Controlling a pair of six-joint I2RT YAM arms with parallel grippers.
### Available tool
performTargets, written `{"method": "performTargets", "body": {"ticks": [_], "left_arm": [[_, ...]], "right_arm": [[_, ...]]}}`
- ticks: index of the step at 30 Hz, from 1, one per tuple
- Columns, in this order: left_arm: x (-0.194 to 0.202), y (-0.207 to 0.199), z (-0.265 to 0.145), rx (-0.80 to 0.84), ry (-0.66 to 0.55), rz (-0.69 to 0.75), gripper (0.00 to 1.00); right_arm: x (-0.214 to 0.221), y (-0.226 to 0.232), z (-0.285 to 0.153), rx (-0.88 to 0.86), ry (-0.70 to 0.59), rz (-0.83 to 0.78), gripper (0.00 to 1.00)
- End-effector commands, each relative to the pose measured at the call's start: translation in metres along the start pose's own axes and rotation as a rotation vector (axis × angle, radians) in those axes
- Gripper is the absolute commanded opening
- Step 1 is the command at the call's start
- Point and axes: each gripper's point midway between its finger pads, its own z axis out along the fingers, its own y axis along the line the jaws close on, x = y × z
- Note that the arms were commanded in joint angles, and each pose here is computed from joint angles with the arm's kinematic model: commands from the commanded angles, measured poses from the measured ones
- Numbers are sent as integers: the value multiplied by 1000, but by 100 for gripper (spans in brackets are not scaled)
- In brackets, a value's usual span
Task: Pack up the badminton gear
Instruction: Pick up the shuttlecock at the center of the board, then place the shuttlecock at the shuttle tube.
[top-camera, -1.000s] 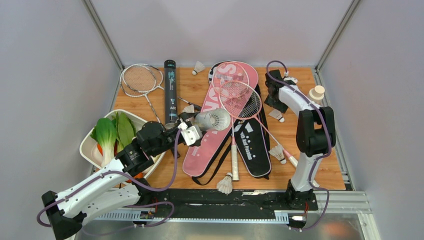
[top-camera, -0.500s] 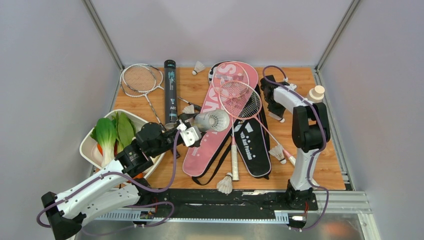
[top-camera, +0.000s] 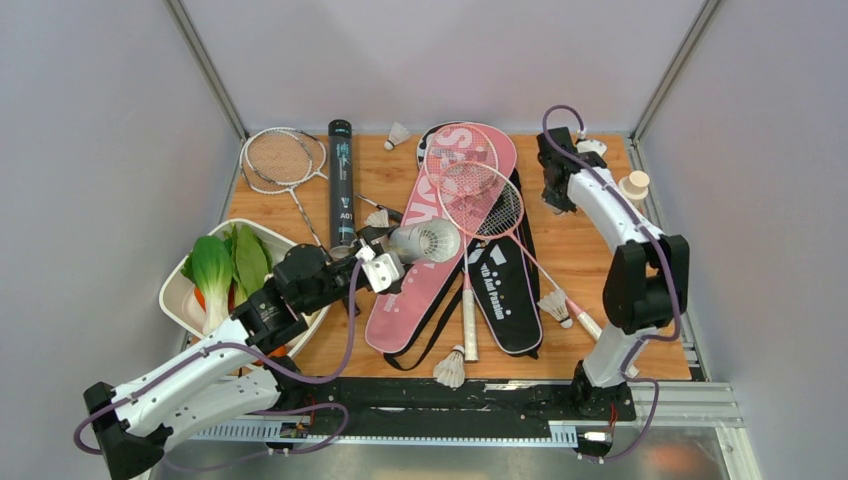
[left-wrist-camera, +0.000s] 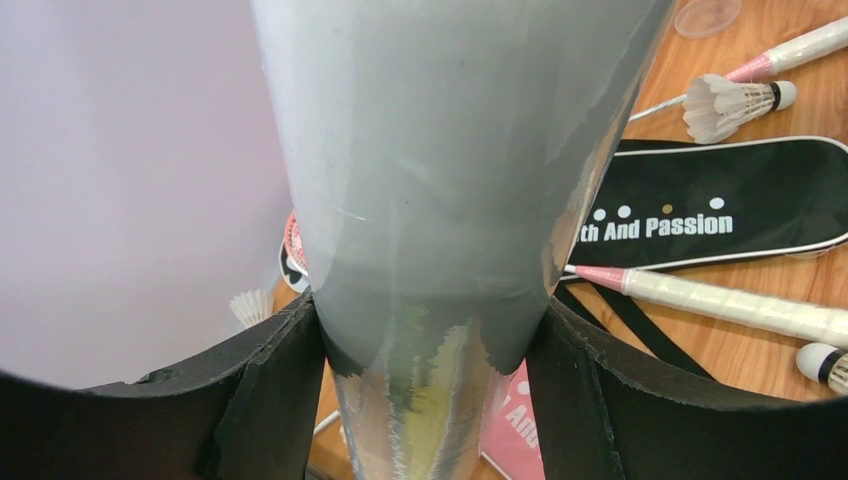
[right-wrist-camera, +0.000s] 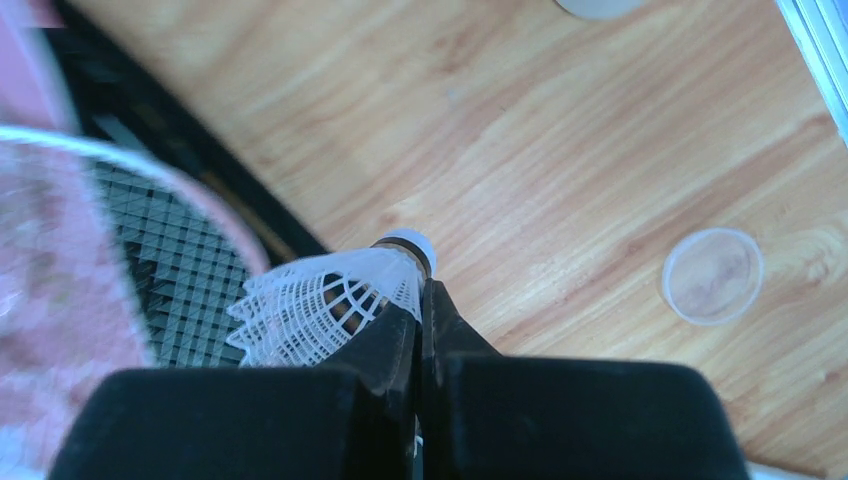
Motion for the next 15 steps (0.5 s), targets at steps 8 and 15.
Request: {"method": "performTargets", "body": {"ticks": [8, 15], "left_arm": [[-14, 23, 6, -83, -5, 12, 0], [-9, 26, 15, -76, 42, 31, 0]], "right_arm": [[-81, 45, -286, -1148, -355, -187, 0], [-38, 14, -407, -1659, -351, -294, 0]]}}
